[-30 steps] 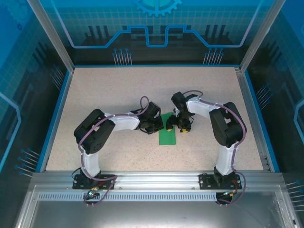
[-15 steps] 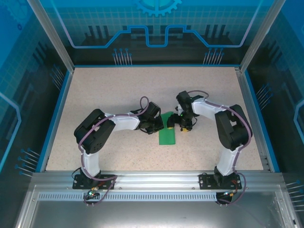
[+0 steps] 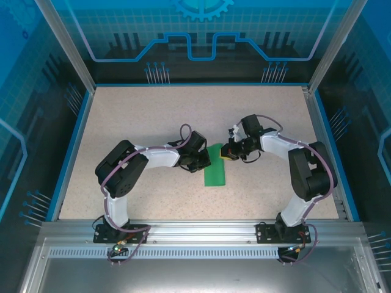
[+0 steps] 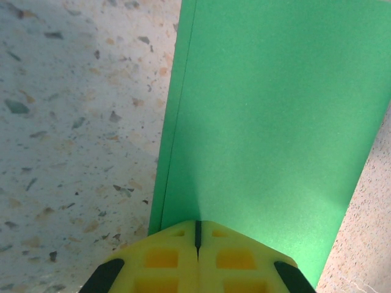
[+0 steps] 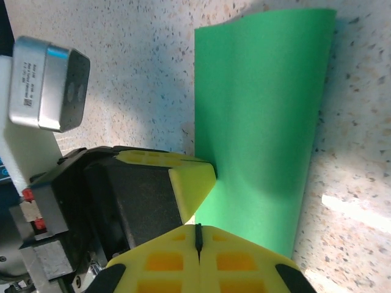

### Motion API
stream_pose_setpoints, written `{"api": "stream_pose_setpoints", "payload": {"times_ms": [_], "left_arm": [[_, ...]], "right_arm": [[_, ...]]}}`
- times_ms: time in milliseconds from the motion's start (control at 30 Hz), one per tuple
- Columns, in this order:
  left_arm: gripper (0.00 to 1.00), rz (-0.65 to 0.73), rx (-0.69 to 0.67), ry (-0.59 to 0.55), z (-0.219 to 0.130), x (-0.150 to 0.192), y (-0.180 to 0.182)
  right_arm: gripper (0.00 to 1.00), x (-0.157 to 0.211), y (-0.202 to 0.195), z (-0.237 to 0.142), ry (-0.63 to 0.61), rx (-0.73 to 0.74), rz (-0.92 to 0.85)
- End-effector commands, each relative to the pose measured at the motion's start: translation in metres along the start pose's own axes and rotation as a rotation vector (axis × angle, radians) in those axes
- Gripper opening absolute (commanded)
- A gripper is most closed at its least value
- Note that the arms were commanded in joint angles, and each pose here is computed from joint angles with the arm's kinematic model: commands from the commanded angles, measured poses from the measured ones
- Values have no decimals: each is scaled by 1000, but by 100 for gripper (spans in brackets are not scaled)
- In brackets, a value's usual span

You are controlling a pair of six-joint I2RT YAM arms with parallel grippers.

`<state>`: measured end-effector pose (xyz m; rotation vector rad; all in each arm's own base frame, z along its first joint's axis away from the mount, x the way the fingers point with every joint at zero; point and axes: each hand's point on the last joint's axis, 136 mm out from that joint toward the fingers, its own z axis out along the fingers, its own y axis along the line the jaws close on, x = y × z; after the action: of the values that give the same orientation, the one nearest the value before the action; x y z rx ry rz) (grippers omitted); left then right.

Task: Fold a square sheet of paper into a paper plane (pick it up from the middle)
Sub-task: Fold the square sheet of paper in half at the center of the table.

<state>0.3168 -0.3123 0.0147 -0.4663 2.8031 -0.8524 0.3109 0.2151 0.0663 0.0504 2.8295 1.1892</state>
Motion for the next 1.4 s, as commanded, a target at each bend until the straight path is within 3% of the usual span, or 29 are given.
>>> {"api": "stream_pose_setpoints", "payload": {"times_ms": [0,100,600,867,1200,1367], "left_arm": [[0,-18,-125,52,10,20,38],[0,-18,-128,51,10,19,38],[0,-17,-139,56,10,21,39],[0,-19,-150,59,10,23,43],[0,-13,-158,62,10,24,44],[0,-11,-160,64,10,25,44]], "right_arm": [[0,8,3,12,40,-68,3],[0,13,2,19,65,-102,12],[0,28,-53,36,97,30,50],[0,39,-80,37,93,9,80],[0,33,-29,11,49,-162,-25],[0,47,-33,19,92,-151,-4]]}}
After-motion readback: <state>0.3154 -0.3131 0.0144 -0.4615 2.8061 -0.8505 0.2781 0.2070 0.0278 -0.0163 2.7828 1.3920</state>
